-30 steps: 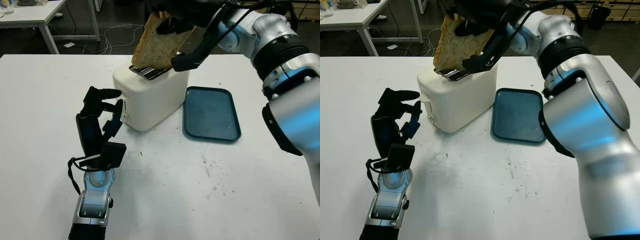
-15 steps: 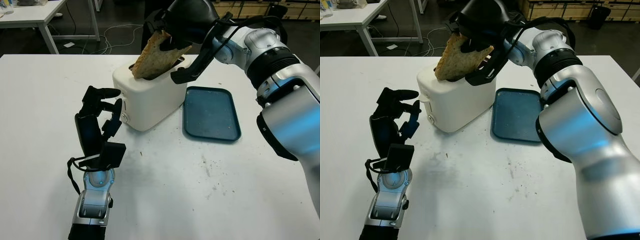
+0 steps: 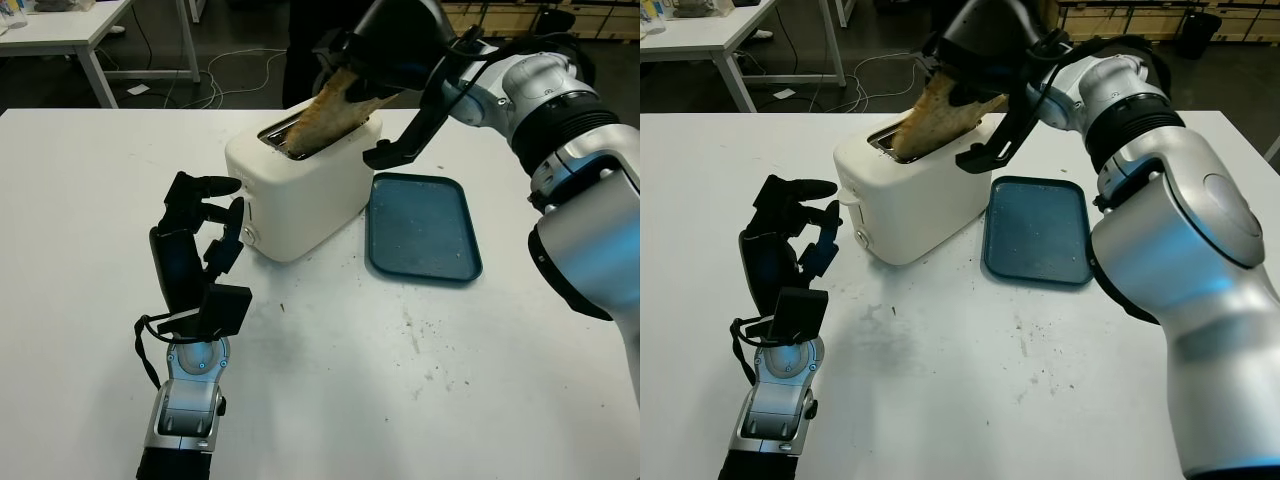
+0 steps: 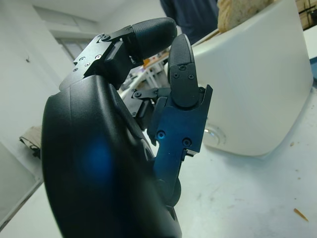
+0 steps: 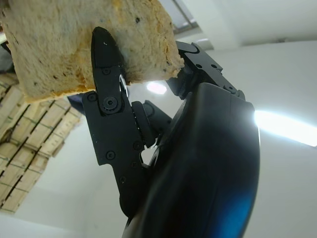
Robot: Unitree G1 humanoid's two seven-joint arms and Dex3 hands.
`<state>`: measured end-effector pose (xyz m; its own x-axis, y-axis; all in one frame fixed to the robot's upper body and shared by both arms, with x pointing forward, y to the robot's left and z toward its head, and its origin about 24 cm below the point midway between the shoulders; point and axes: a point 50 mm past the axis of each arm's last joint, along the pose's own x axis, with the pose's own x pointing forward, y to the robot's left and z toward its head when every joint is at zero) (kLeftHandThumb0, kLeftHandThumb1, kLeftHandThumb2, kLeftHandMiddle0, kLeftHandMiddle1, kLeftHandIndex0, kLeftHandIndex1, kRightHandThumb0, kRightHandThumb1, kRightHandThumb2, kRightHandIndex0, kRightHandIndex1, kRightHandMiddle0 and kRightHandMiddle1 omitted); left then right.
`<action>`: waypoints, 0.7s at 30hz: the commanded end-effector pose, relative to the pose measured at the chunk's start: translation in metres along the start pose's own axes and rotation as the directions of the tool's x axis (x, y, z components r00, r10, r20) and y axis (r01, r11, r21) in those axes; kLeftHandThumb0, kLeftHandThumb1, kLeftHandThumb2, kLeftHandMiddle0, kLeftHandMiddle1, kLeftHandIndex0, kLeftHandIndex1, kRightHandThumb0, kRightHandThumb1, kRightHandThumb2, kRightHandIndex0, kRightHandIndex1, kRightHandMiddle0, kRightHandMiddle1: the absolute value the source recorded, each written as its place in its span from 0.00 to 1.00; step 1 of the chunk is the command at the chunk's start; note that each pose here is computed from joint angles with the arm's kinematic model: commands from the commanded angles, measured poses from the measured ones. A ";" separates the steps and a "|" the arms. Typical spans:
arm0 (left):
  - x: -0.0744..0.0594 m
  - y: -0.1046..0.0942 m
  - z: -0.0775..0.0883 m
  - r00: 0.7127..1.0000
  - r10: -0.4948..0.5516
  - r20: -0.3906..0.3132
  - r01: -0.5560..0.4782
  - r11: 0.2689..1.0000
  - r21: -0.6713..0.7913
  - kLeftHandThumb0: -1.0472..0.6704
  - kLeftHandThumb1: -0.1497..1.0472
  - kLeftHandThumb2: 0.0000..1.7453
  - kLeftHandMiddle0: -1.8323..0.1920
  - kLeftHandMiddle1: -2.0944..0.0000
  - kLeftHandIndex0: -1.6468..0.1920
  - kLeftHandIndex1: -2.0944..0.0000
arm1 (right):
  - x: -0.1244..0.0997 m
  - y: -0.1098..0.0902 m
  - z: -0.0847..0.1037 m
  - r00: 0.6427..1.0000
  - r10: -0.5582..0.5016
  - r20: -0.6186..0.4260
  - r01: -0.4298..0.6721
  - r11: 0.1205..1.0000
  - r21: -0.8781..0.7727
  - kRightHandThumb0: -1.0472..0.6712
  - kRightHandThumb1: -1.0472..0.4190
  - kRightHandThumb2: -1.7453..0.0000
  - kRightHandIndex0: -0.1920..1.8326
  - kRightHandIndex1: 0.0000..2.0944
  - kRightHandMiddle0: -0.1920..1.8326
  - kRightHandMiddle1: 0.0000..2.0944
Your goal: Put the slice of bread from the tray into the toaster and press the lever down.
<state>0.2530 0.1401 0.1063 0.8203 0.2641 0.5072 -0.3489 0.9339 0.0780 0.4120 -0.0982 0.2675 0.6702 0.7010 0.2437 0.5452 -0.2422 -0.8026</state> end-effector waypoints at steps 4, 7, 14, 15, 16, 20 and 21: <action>-0.001 -0.001 0.002 1.000 0.006 0.002 -0.006 1.000 -0.003 0.41 0.89 0.19 0.60 0.30 0.62 0.43 | 0.004 -0.018 -0.014 0.999 -0.035 -0.014 0.033 0.992 -0.125 0.33 0.09 0.83 0.68 0.83 0.54 0.83; -0.001 -0.001 0.002 1.000 0.007 0.003 -0.007 1.000 -0.006 0.41 0.89 0.19 0.60 0.30 0.62 0.43 | 0.005 -0.018 -0.013 0.999 -0.031 -0.004 0.030 0.988 -0.154 0.32 0.09 0.84 0.68 0.83 0.54 0.83; -0.001 -0.001 0.003 1.000 0.005 0.006 -0.005 1.000 -0.002 0.41 0.89 0.19 0.60 0.30 0.62 0.43 | 0.007 -0.010 0.001 0.998 -0.001 0.069 0.013 0.985 -0.172 0.31 0.09 0.78 0.68 0.83 0.54 0.83; -0.001 -0.001 0.003 1.000 0.006 0.007 -0.006 1.000 -0.003 0.41 0.89 0.19 0.60 0.30 0.62 0.43 | 0.008 -0.008 0.003 0.997 0.013 0.073 -0.001 0.986 -0.165 0.31 0.09 0.78 0.68 0.83 0.54 0.83; -0.001 -0.001 0.003 1.000 0.006 0.008 -0.006 1.000 -0.009 0.41 0.89 0.19 0.60 0.30 0.62 0.43 | 0.009 -0.007 0.006 0.997 0.028 0.079 -0.015 0.987 -0.160 0.30 0.09 0.77 0.67 0.83 0.53 0.83; -0.001 -0.002 0.003 1.000 0.010 0.003 -0.010 1.000 -0.017 0.41 0.89 0.19 0.60 0.29 0.62 0.43 | 0.011 0.001 0.021 0.988 0.035 0.151 -0.006 0.983 -0.184 0.30 0.09 0.78 0.67 0.83 0.52 0.83; -0.001 -0.002 0.002 1.000 0.011 0.003 -0.011 1.000 -0.015 0.41 0.89 0.19 0.60 0.29 0.62 0.43 | 0.011 0.003 0.024 0.986 0.039 0.161 -0.009 0.983 -0.182 0.29 0.09 0.79 0.67 0.83 0.52 0.83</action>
<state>0.2530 0.1400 0.1063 0.8203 0.2640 0.5073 -0.3485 0.9341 0.0774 0.4104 -0.0796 0.2597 0.6224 0.7712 0.1339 0.6161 -0.3771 -0.6916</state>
